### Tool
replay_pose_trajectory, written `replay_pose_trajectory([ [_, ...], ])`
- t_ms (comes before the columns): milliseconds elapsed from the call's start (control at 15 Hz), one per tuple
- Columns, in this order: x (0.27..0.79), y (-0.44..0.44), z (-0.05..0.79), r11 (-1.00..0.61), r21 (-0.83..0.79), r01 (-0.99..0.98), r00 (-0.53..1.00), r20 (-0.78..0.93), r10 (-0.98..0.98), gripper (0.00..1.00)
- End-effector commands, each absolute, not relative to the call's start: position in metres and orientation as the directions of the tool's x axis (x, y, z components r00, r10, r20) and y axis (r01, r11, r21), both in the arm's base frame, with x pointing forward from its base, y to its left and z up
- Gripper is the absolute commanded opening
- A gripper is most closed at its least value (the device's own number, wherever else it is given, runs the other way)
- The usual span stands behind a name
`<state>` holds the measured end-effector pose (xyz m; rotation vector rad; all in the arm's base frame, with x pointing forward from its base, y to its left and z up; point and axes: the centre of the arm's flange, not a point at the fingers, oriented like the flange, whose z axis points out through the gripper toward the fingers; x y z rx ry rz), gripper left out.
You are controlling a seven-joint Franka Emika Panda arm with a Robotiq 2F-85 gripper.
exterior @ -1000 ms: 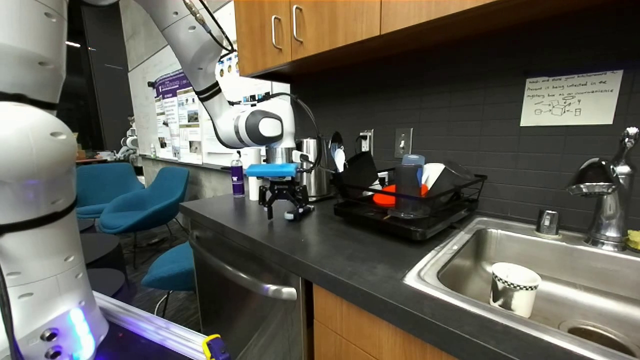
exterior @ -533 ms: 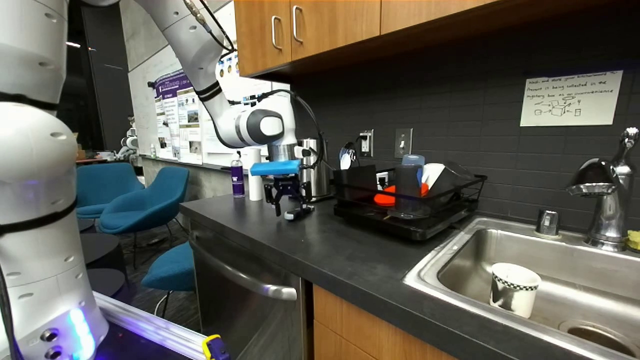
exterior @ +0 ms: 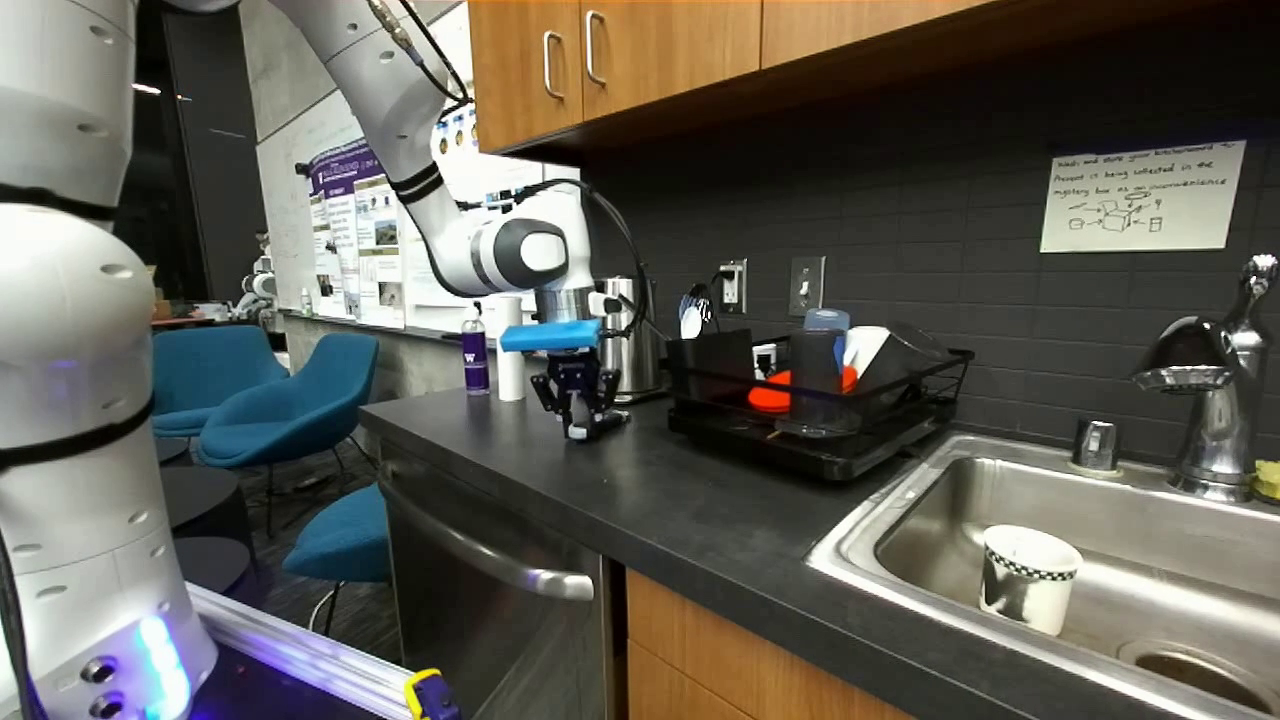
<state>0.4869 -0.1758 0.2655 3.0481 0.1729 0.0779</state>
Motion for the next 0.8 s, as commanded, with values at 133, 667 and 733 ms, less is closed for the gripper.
replay_pose_trajectory([
  [133, 0.482, -0.177, 0.284, -0.998, 0.026, 0.052, 0.995, 0.078, 0.054, 0.17],
  [667, 0.47, -0.17, 0.343, -1.0, 0.007, 0.008, 0.988, 0.156, 0.009, 0.17],
  [733, 0.467, -0.168, 0.351, -1.0, 0.007, 0.013, 0.987, 0.161, 0.014, 0.17],
])
